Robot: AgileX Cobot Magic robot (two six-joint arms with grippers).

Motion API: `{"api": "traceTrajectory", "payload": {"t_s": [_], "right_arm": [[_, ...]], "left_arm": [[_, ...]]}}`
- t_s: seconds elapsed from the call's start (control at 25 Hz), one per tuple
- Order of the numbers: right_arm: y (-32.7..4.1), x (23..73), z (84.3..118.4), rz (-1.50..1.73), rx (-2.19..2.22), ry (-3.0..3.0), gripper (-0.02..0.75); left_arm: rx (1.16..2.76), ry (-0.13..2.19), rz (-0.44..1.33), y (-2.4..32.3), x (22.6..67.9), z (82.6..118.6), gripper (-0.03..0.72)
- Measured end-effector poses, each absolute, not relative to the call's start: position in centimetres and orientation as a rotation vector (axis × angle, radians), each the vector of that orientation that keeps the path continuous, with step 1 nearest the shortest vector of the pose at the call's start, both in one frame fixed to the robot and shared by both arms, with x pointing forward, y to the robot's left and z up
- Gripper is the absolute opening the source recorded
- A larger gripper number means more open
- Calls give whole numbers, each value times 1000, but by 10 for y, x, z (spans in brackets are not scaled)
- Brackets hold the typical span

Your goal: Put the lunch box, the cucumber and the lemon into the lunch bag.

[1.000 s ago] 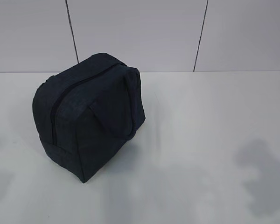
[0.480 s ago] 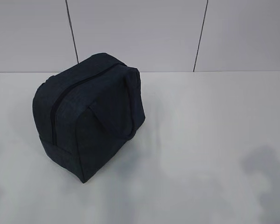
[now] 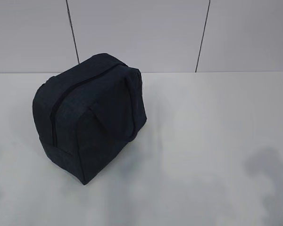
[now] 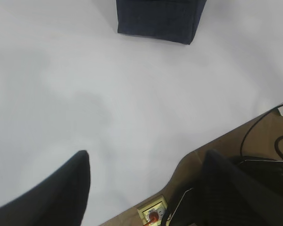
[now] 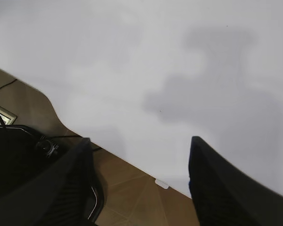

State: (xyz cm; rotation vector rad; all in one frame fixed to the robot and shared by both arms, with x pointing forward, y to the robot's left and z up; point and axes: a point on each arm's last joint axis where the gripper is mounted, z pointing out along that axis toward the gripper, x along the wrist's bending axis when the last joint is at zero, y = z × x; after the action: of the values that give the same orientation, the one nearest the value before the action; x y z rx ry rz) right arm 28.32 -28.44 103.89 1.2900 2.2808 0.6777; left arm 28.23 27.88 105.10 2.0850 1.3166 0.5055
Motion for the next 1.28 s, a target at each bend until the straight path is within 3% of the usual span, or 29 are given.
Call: {"api": "traceTrajectory", "payload": {"t_s": [1.08, 1.28], "right_arm": [[-285, 282, 1039, 682, 1292, 2277, 486], [-293, 276, 1042, 696, 1386, 2134, 486]], "left_arm": [[2084, 1318, 490, 278, 282, 1051, 450], [2012, 1311, 555, 283, 271, 1054, 438]]}}
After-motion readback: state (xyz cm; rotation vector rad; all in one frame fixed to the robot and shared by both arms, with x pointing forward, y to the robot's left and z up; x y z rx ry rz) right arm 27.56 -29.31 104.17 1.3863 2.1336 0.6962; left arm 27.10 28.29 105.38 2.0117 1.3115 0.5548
